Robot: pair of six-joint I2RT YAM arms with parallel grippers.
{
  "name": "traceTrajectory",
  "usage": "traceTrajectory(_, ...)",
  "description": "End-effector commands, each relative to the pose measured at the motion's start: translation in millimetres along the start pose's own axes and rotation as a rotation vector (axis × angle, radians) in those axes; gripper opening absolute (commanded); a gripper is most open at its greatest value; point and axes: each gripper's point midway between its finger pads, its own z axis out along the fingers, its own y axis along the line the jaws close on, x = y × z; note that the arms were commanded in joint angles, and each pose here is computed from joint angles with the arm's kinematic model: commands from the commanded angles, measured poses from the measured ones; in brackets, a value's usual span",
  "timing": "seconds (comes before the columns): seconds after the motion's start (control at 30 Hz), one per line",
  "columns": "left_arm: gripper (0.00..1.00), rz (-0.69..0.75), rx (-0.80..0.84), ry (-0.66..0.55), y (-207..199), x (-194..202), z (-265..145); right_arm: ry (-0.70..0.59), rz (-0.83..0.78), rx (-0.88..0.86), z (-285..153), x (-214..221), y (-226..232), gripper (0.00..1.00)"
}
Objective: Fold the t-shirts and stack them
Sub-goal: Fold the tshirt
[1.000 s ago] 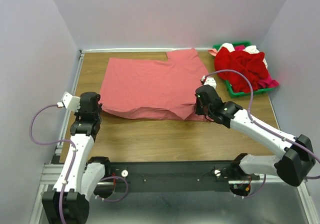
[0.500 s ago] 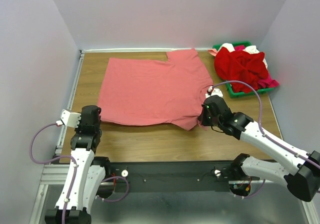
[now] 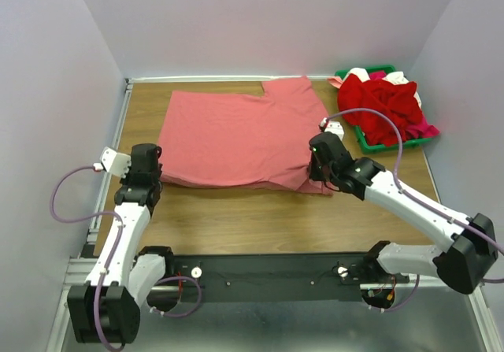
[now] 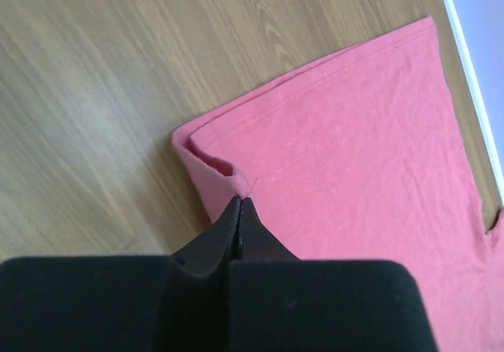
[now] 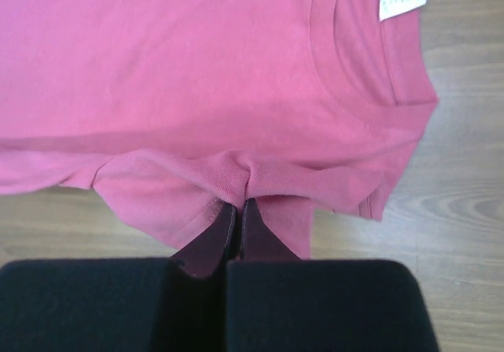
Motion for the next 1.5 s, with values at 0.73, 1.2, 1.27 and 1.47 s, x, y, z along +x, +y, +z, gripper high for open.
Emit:
traceTrajectory(0.73,0.0,0.156,-0.111,0.002,-68.7,10.8,102.4,0.024,-0.028,0.244,108.9,-71.1,-14.8,0.0)
traceTrajectory(1.2,0.98,0.205,-0.176,0.062,-74.6,20.2,146.4,0.043,-0.038,0.231,168.6,-105.5,-26.6,0.38)
traceTrajectory(1.27,0.98,0.217,-0.185,0.083,-73.5,19.9,146.5,0.017,-0.048,0.241,165.5,-116.9,-28.0,0.99)
traceTrajectory(1.47,0.98,0.209,-0.05,0.146,-90.2,25.5,125.4,0.015,-0.002,0.094,118.5,-108.3,-14.1,1.0)
